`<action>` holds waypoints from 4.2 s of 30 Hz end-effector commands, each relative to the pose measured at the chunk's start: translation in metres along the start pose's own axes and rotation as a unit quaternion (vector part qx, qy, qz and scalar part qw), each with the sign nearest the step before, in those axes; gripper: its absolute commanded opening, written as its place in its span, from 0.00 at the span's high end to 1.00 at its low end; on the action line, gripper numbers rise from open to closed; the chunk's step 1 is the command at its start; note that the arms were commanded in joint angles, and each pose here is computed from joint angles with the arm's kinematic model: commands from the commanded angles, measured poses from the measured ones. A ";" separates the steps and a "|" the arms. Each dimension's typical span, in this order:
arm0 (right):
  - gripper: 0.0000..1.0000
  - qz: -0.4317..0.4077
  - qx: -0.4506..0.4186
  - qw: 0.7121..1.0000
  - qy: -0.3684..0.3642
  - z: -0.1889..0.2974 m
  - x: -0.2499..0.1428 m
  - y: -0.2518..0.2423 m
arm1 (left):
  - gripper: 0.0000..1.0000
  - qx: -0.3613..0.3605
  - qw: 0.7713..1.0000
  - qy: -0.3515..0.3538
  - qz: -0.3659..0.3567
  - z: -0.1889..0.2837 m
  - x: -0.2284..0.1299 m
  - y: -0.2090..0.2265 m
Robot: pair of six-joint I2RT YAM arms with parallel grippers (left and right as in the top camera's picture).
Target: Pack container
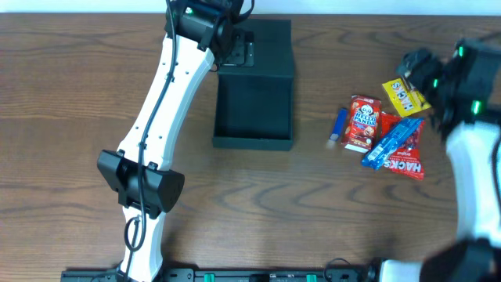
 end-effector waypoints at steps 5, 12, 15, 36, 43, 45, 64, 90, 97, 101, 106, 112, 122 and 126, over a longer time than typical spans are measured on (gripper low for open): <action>0.01 -0.119 -0.124 0.985 -0.022 -0.071 0.070 0.004 | 0.05 0.005 1.000 -0.005 -0.007 0.006 0.002 0.007; 0.01 -0.235 -0.185 0.954 0.037 -0.131 0.084 -0.029 | 0.05 0.015 1.000 0.019 -0.002 0.005 -0.003 0.015; 0.01 -0.278 -0.176 0.940 0.087 -0.148 0.078 -0.046 | 0.05 0.018 1.000 0.022 0.001 0.005 -0.003 0.018; 0.01 -0.314 -0.173 0.920 0.156 -0.205 0.045 -0.075 | 0.05 0.025 0.999 0.035 -0.016 0.004 -0.004 0.033; 0.01 -0.314 -0.169 0.921 0.158 -0.217 0.040 -0.079 | 0.05 0.026 0.999 0.036 -0.022 0.004 -0.004 0.033; 0.01 -0.318 -0.165 0.918 0.170 -0.223 0.035 -0.081 | 0.05 0.026 0.999 0.035 -0.024 0.004 -0.003 0.033; 0.39 -0.314 -0.155 0.917 0.192 -0.236 0.025 -0.086 | 0.05 0.026 0.999 0.036 -0.023 0.004 -0.004 0.033; 0.76 -0.211 -0.038 0.952 0.221 -0.207 0.053 -0.048 | 0.05 0.039 0.998 0.036 -0.024 0.004 -0.004 0.035; 0.81 -0.094 0.034 0.976 0.195 -0.156 0.079 0.005 | 0.05 0.057 0.998 0.034 -0.006 0.002 0.000 0.054; 0.82 -0.036 0.098 0.970 0.221 -0.127 0.071 0.043 | 0.05 0.070 0.997 0.036 0.024 0.001 0.005 0.081; 0.82 0.048 0.146 0.952 0.264 -0.097 0.044 0.086 | 0.05 0.086 0.994 0.037 0.057 0.000 0.008 0.113; 0.81 0.135 0.179 0.921 0.320 -0.059 -0.007 0.142 | 0.05 0.105 0.988 0.033 0.104 0.000 0.010 0.157; 0.84 0.234 0.248 0.821 0.458 -0.011 -0.125 0.219 | 0.05 0.104 0.983 0.024 0.147 0.001 0.011 0.195; 0.84 0.238 0.227 0.802 0.499 -0.011 -0.159 0.228 | 0.05 0.101 0.983 0.022 0.149 0.001 0.012 0.196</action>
Point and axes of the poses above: each gripper's point midway between its finger pads, its own z axis back along the fingers, its own y axis along the line the jaws close on, x = y × z, the point moved 10 cm from there along z, back along the fingers, and after that the axes turned 2 degrees about -z, right-handed, at the moved point
